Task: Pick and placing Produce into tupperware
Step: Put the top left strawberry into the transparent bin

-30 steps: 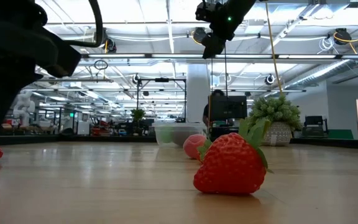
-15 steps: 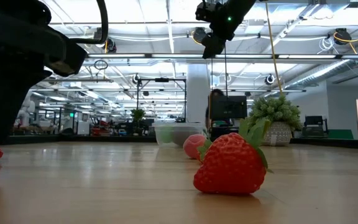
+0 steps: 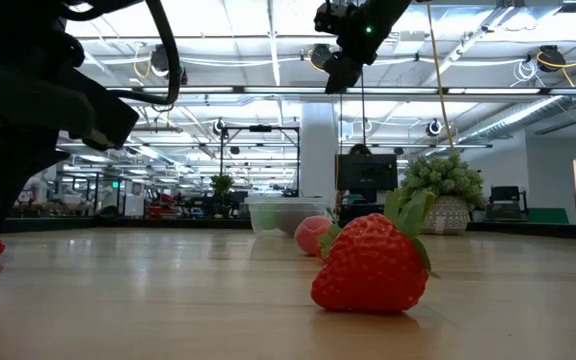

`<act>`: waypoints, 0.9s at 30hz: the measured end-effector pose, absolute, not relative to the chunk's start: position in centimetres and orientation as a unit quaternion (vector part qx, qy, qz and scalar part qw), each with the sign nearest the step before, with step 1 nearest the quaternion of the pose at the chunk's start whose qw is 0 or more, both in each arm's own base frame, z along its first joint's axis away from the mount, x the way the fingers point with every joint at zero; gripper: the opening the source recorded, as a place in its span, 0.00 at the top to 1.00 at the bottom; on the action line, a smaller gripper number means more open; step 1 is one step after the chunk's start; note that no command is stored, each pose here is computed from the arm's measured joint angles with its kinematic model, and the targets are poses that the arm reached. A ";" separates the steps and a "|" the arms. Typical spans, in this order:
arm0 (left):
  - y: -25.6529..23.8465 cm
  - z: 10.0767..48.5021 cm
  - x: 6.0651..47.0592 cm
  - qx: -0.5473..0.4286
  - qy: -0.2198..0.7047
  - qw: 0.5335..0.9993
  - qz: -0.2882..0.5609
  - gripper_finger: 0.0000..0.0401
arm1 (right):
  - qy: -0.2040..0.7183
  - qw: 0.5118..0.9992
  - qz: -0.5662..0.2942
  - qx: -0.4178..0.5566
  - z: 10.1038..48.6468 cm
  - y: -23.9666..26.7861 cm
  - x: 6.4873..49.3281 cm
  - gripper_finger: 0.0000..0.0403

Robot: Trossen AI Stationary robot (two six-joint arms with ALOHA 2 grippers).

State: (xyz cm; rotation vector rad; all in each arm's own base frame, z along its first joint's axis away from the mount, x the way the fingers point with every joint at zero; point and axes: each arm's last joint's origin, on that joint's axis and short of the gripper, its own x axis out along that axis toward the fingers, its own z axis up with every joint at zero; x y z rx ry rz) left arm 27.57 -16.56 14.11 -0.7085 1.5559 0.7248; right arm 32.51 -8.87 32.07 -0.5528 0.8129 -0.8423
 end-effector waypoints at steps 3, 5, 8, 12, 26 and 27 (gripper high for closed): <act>-16.4 14.2 27.6 -0.305 0.670 0.600 0.313 0.32 | 0.378 0.798 -0.391 -0.258 32.1 -8.8 32.5 0.50; -16.4 14.1 27.6 -0.302 0.672 0.600 0.313 0.32 | 0.378 0.799 -0.389 -0.259 32.1 -8.6 32.6 0.50; -16.4 14.1 27.6 -0.300 0.675 0.600 0.308 0.35 | 0.376 0.800 -0.389 -0.259 32.1 -8.6 32.6 0.50; -16.4 14.1 27.6 -0.300 0.674 0.601 0.307 0.44 | 0.376 0.800 -0.389 -0.259 32.1 -8.6 32.6 0.50; -16.2 14.1 27.6 -0.296 0.673 0.602 0.311 0.64 | 0.376 0.800 -0.389 -0.259 32.1 -8.6 32.6 0.50; -16.1 14.3 27.6 -0.295 0.671 0.606 0.309 0.64 | 0.376 0.800 -0.389 -0.259 32.1 -8.6 32.6 0.50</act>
